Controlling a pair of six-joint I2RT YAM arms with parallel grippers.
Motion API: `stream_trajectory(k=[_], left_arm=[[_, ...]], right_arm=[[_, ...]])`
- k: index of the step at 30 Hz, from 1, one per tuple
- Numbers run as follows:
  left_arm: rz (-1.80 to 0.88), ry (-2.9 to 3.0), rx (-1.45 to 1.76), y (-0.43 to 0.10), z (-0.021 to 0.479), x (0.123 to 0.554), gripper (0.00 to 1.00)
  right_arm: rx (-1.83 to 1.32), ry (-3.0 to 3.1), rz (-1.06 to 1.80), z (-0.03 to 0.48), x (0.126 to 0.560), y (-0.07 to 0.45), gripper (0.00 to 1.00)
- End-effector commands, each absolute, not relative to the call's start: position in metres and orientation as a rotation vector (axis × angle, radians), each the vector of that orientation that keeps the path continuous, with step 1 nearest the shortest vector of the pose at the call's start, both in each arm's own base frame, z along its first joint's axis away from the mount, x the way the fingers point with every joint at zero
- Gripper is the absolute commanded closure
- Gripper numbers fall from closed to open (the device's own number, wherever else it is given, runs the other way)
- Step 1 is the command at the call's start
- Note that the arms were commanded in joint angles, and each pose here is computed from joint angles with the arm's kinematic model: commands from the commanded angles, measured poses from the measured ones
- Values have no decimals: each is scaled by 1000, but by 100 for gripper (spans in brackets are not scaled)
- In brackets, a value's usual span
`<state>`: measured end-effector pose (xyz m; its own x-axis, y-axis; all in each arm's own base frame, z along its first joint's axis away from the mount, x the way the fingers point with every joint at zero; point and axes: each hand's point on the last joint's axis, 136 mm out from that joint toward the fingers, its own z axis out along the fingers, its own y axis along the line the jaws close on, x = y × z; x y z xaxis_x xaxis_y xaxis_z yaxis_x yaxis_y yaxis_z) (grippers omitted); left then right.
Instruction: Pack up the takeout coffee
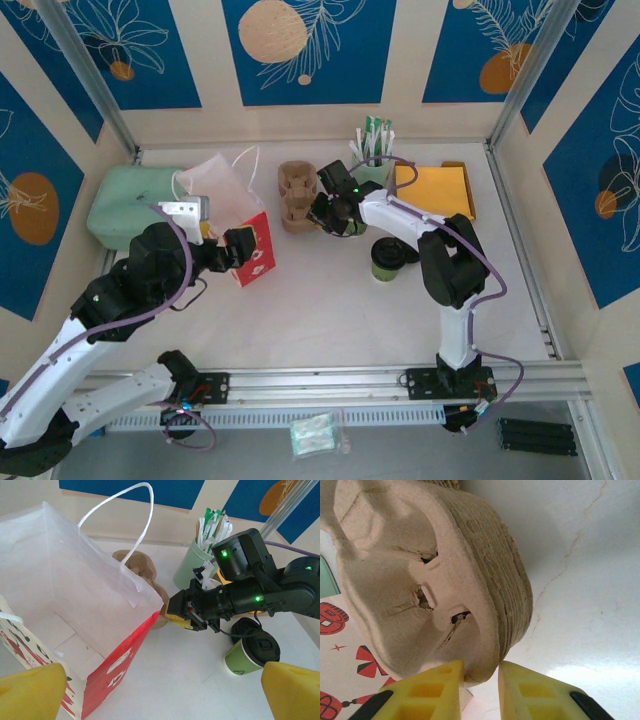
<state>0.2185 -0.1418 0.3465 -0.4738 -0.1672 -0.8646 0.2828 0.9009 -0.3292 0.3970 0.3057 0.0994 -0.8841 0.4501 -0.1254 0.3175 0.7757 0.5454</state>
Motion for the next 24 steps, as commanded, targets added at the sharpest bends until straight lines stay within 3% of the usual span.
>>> stream_trajectory(k=[1,5,10,24], left_arm=[[-540,1981,92,-143,350,218,1],[-543,1980,92,-143,351,218,1],[-547,1981,90,-143,351,218,1],[-556,1991,93,-147,351,220,1]], right_arm=[[564,2703,797,119,396,307,79],[554,2699,807,124,395,307,83],[525,2688,818,133,394,307,96],[458,2621,906,169,396,309,100]])
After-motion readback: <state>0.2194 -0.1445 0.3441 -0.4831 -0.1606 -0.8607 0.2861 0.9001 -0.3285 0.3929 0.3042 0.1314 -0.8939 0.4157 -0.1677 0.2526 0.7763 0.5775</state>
